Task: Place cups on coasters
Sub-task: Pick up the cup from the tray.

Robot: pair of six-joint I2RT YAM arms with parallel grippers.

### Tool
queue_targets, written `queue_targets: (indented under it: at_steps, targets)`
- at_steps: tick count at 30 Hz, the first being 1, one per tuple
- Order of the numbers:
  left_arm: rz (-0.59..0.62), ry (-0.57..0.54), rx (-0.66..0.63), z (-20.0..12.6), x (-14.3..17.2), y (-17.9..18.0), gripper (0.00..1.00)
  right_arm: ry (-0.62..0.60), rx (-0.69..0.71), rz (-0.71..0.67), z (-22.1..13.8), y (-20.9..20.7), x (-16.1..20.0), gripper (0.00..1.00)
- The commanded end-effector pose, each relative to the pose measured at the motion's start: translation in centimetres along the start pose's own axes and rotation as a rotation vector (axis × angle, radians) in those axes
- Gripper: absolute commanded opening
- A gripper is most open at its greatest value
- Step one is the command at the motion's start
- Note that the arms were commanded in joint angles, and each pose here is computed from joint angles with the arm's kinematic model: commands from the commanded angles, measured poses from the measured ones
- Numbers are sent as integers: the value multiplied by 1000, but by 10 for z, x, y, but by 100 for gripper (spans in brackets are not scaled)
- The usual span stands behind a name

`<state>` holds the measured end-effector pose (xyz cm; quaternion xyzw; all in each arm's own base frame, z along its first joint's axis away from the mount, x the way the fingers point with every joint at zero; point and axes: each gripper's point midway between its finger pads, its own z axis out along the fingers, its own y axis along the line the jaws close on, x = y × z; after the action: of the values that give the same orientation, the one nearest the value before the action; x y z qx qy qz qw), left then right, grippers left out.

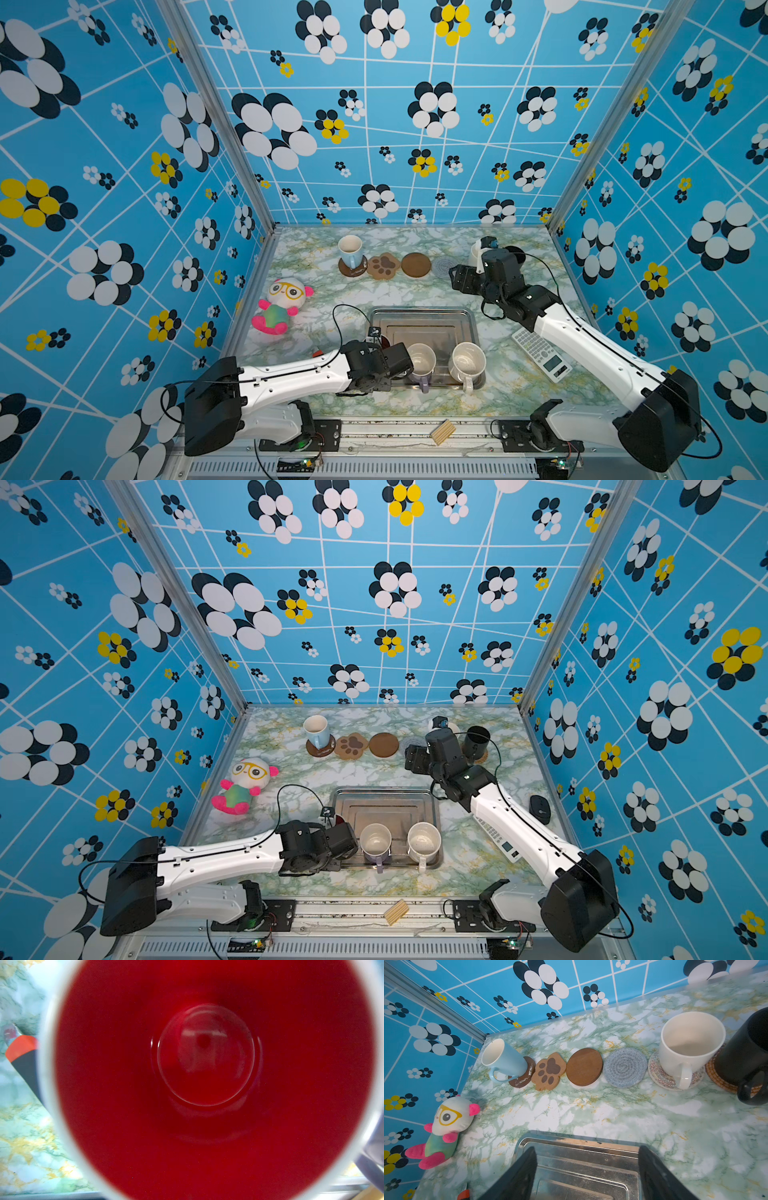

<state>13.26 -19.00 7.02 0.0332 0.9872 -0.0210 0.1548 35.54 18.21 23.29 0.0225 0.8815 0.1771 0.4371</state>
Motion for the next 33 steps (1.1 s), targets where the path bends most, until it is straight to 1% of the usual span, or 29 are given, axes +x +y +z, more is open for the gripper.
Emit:
queue_targets:
  at_steps: [1, 17, 25, 29, 33]
  targets:
    - [-18, -73, 22, -16, -16, -5, 0, -7, 1, -7, -6, 0, 0, 79]
    - [-11, -124, 43, -33, -30, -8, 0, -17, -3, -10, -8, 1, -2, 79]
    - [-27, -161, 50, -42, -39, -5, 0, 8, -6, -16, 3, 4, 1, 79]
    - [-34, -172, 51, -46, -48, -2, 0, 14, -10, -21, 6, 5, 2, 79]
    - [-33, -174, 87, -49, -63, -6, 0, 13, -6, -26, 8, 5, 2, 79]
